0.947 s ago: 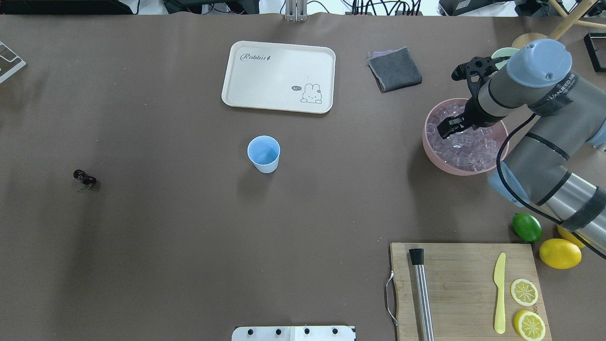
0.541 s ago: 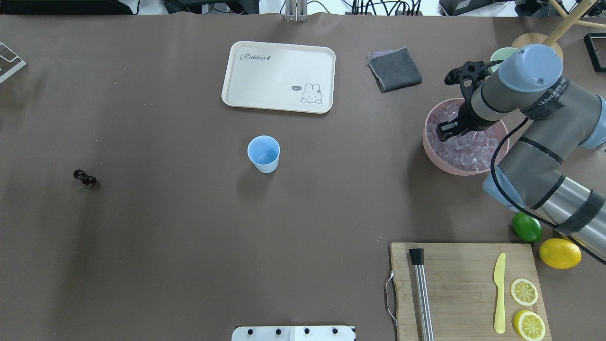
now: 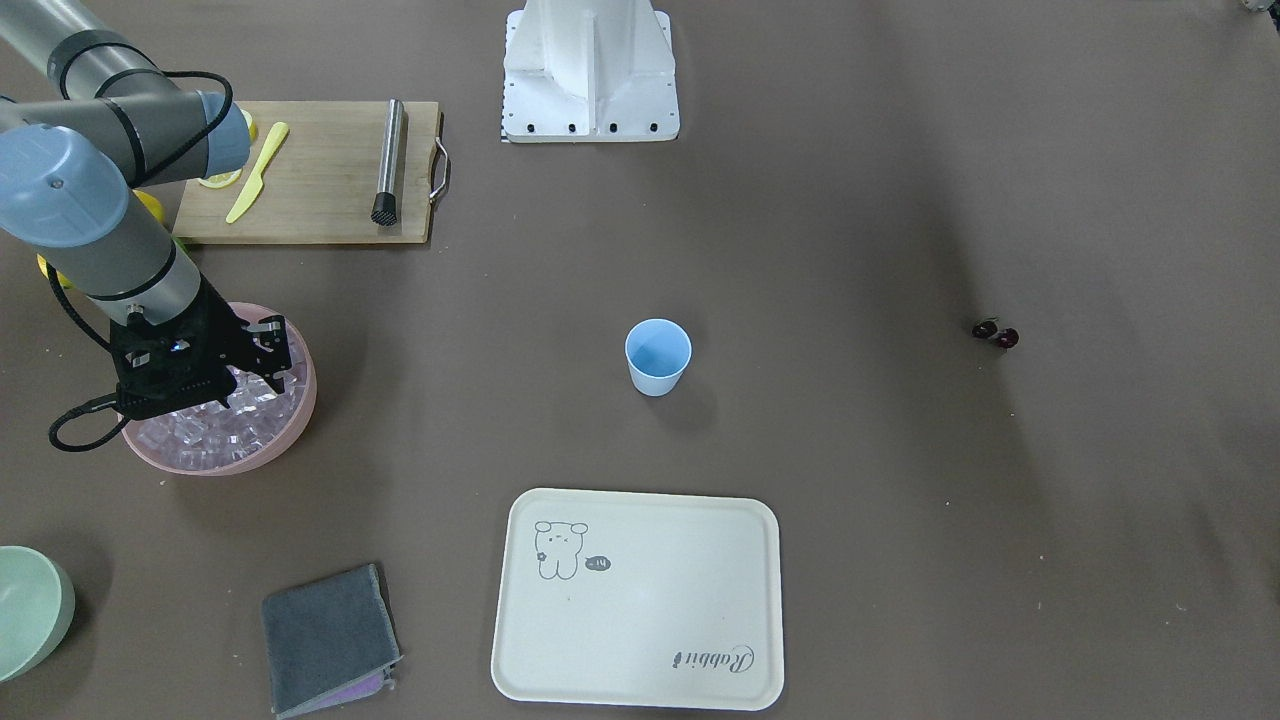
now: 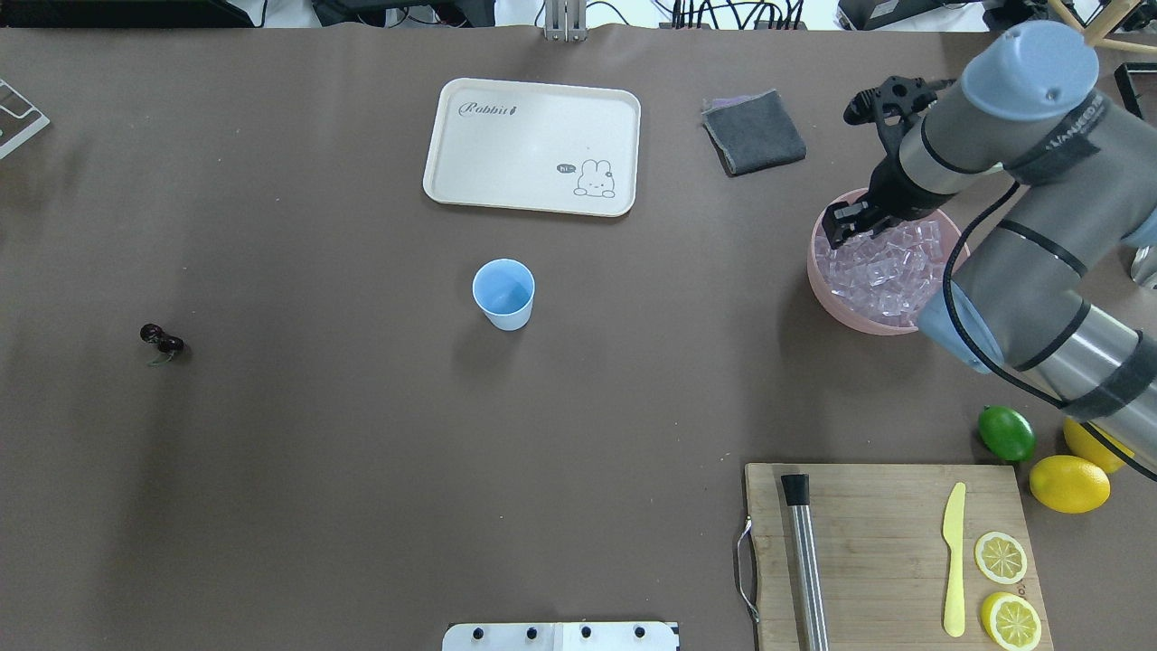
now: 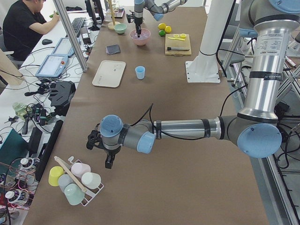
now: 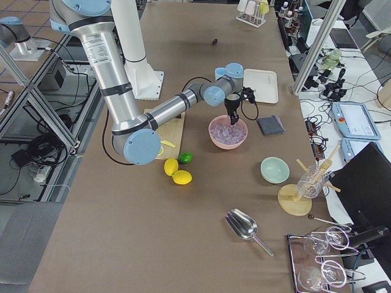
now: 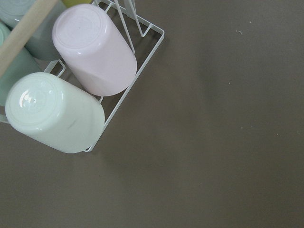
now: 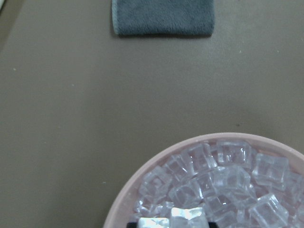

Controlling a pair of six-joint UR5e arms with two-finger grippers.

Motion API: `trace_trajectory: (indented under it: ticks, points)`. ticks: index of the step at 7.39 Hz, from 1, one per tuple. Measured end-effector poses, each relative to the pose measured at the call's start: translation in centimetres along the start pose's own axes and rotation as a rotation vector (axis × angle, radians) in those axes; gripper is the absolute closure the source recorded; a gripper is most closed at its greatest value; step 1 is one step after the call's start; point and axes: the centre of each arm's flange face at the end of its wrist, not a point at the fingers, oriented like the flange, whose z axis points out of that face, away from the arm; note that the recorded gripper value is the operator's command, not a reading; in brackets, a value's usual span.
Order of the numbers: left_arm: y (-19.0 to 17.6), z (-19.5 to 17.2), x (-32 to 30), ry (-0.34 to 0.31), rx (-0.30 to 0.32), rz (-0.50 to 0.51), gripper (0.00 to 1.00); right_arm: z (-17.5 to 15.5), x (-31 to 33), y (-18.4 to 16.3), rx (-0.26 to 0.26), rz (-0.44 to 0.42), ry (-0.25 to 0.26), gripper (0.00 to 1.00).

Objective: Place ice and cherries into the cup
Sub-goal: 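Carry the ice cube with the right gripper over the blue cup and release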

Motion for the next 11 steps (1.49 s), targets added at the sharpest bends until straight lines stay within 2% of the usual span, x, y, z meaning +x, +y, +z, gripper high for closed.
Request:
trace_trajectory:
  ticks: [2, 3, 6, 7, 9, 10, 11]
  points:
    - [0.0, 0.1, -0.1, 0.0, -0.001, -0.001, 0.02, -3.6, -7.5, -2.8, -0.035, 0.052, 0.002, 0.85]
    - [0.0, 0.1, -0.1, 0.0, -0.001, -0.002, 0.02, -3.7, -13.3, -3.5, -0.034, 0.1, 0.011, 0.85]
    - [-0.1, -0.1, 0.1, 0.0, 0.002, -0.001, 0.02, -2.6, -33.1, -6.8, -0.027, 0.25, 0.018, 0.85]
    - [-0.2, -0.1, 0.1, 0.0, 0.002, -0.001, 0.02, -2.2, -37.9, -7.1, -0.024, 0.281, 0.013, 0.84]
    - [-0.3, -0.1, 0.2, 0.001, 0.002, 0.001, 0.02, 0.2, -41.1, -6.4, 0.003, 0.296, 0.01, 0.83]
    - [-0.3, -0.1, 0.2, 0.001, 0.002, 0.001, 0.02, 0.7, -41.4, -6.3, 0.011, 0.296, 0.006, 0.22]
    - [-0.3, -0.1, 0.2, 0.001, 0.002, 0.001, 0.02, 0.8, -41.6, -6.2, 0.015, 0.293, 0.002, 0.01]
